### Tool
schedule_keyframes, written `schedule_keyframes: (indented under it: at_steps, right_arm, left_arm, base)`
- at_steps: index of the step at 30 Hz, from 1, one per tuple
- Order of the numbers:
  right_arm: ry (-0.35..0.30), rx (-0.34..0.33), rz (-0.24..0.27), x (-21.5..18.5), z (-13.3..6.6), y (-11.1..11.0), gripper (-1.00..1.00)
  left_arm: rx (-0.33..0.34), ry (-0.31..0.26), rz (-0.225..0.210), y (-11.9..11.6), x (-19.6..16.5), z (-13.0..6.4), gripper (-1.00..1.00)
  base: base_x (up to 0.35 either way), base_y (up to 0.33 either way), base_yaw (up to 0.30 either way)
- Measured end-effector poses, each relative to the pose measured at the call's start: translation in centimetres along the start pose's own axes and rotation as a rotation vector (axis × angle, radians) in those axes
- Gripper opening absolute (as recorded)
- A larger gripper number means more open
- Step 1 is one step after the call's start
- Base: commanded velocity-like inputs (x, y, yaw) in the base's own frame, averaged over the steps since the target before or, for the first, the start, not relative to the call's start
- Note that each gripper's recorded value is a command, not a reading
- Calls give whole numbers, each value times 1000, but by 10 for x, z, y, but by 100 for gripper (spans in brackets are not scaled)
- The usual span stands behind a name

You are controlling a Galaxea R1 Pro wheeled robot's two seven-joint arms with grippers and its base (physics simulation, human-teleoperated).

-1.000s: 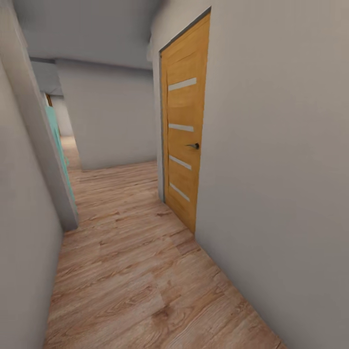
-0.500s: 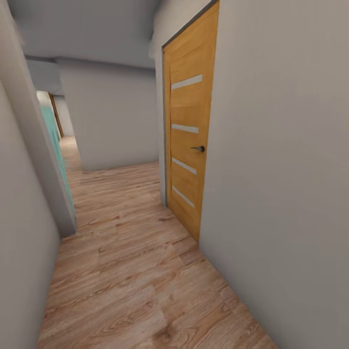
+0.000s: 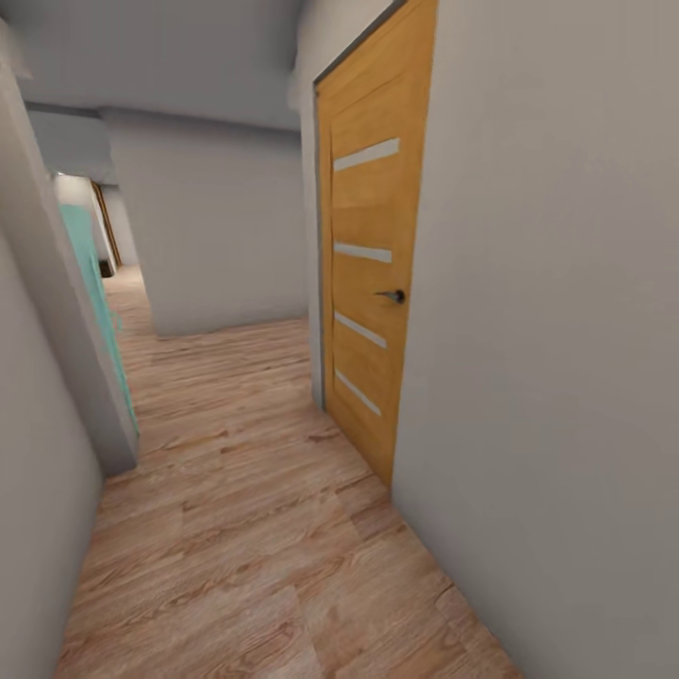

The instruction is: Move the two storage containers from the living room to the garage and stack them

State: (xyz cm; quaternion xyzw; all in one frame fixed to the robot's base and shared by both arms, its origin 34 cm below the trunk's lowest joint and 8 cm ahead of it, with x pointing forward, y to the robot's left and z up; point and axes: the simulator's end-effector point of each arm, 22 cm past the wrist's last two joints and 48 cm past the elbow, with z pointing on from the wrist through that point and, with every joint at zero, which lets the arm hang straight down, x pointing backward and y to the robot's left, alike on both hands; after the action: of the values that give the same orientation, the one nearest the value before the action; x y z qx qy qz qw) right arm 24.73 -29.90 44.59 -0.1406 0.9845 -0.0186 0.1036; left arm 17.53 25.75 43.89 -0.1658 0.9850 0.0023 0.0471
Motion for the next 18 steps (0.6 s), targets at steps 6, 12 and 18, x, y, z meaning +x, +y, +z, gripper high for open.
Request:
schedule_keyframes:
  at_steps: [6,12,18]
  right_arm:
    - [-2,3,3,0,0,-1,100]
    - [-3,4,0,0,0,-2,100]
    - [-3,3,0,-1,0,-1,100]
  left_arm:
    - [0,0,0,0,0,0,100]
    - [0,0,0,0,0,0,100]
    - [0,0,0,0,0,0,100]
  base:
    - [321,0,227]
    - [321,0,270]
    - [321,0,274]
